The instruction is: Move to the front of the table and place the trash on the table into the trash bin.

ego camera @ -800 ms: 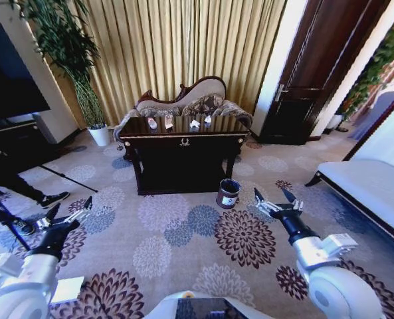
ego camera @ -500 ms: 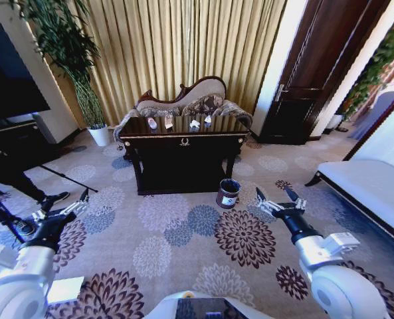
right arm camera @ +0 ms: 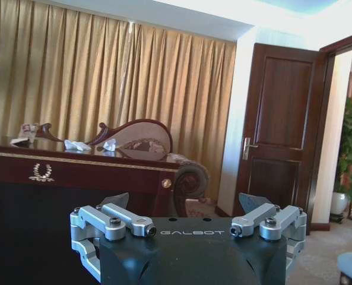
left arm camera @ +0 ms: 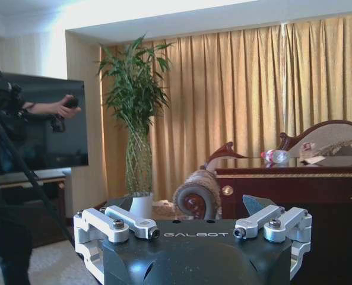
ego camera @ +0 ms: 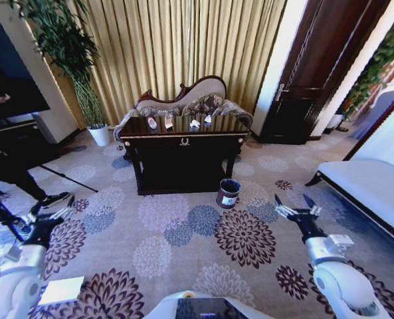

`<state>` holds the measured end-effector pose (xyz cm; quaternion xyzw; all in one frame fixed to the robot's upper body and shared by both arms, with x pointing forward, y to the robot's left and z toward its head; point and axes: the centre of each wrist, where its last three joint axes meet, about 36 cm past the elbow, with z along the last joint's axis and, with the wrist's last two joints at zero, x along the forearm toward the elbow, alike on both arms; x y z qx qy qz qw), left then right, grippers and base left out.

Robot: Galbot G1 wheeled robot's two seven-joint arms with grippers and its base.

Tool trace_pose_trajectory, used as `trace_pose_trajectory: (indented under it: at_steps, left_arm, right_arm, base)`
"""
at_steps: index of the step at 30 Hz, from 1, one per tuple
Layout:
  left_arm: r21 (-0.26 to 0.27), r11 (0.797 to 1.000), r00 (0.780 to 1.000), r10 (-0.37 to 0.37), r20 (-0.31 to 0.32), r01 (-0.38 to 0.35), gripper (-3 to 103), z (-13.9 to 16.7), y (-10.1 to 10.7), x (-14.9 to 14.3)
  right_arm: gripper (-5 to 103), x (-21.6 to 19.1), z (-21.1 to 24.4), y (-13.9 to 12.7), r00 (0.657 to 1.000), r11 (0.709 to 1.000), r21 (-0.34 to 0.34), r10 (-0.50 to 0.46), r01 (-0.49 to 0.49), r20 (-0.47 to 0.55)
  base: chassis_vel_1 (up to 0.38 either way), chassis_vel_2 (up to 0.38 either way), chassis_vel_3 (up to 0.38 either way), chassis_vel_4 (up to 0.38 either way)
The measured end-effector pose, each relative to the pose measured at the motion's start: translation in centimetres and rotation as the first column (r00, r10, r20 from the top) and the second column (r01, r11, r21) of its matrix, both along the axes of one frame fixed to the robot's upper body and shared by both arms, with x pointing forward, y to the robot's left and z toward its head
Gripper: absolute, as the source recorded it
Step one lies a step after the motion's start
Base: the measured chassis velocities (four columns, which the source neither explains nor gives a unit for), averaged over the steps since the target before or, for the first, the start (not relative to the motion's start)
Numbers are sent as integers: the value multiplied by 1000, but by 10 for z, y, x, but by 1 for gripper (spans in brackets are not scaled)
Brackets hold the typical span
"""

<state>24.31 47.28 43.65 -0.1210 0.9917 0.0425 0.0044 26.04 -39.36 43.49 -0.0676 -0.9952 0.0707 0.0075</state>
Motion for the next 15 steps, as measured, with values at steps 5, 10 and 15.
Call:
trace_pose_trajectory:
  at_steps: [5,10,15]
  left_arm:
    - [23,1000,1000,-18,8,17,100,-15,12,-5]
    - [59,996,995,-74,68,70,100,-28,5,-2]
    - [67,997,995,-30,91,24,100,-45,-14,3]
  right_arm:
    - [100,5,-12,-9,1000,998,-56,2,-1,19]
    - [100,5,-35,-4,999,999,-48,25,-24,33]
    - [100,5,-61,-14,999,998,-59,7,-3,53]
  base:
    - [0,0,0,0]
    - [0,0,0,0]
    - [0,0,0,0]
